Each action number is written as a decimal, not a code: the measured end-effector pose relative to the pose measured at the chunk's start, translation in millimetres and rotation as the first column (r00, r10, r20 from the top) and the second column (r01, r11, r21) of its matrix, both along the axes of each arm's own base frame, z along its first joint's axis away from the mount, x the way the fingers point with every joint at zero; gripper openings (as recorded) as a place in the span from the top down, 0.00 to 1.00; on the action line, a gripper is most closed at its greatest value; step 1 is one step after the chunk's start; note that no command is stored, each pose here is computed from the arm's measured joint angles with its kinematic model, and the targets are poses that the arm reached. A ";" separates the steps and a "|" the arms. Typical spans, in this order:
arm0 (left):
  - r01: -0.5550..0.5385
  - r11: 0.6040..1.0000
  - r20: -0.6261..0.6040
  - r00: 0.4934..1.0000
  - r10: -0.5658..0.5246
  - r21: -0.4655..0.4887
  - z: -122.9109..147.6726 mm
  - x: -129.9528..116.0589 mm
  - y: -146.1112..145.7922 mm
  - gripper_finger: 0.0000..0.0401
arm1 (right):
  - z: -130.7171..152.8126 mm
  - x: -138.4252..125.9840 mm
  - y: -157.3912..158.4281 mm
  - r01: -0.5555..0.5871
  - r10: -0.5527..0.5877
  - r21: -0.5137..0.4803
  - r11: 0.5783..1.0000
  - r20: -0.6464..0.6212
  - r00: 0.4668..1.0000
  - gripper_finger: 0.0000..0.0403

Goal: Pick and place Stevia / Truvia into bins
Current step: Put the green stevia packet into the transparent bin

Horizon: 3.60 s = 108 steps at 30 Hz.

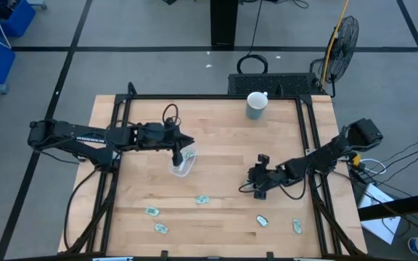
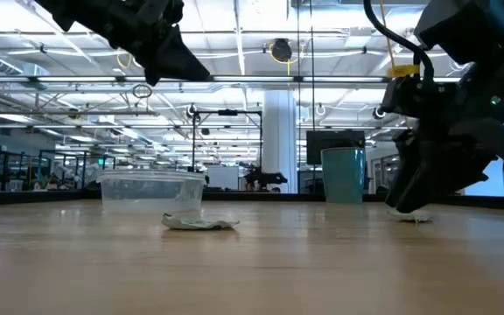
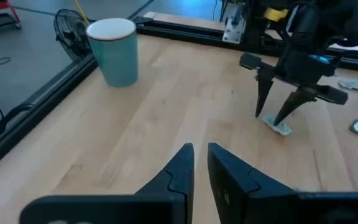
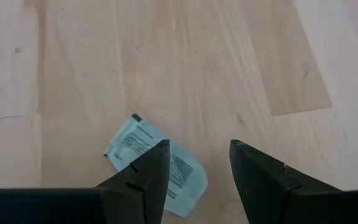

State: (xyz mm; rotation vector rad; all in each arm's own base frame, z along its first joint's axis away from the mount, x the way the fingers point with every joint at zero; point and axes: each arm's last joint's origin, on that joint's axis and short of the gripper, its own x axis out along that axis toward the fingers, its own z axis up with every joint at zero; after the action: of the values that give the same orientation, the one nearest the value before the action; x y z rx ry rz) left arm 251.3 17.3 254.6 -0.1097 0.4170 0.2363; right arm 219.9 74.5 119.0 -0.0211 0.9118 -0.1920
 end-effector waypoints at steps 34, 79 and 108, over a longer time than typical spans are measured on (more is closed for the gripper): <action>-0.044 0.999 -0.051 0.998 0.042 -0.031 -5.1 -2.6 0.6 0.87 | -8.8 -11.0 -14.0 -0.048 0.075 -0.076 0.996 0.400 0.914 0.98; 0.153 0.976 0.046 0.986 -0.162 0.158 -51.2 59.2 -3.0 0.50 | 48.4 93.4 -65.0 0.045 0.303 -0.486 0.873 0.612 0.730 1.00; 0.023 0.998 -0.312 0.949 -0.039 -0.055 -36.3 -4.0 -5.6 0.98 | 31.2 88.5 -53.5 0.080 0.194 -0.495 0.865 0.477 0.857 0.64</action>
State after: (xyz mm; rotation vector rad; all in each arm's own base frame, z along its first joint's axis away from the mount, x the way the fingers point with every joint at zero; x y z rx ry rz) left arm 247.3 11.7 218.3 -0.1157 0.7407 0.2123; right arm 308.4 21.0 150.2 -0.4657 0.2988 -0.3555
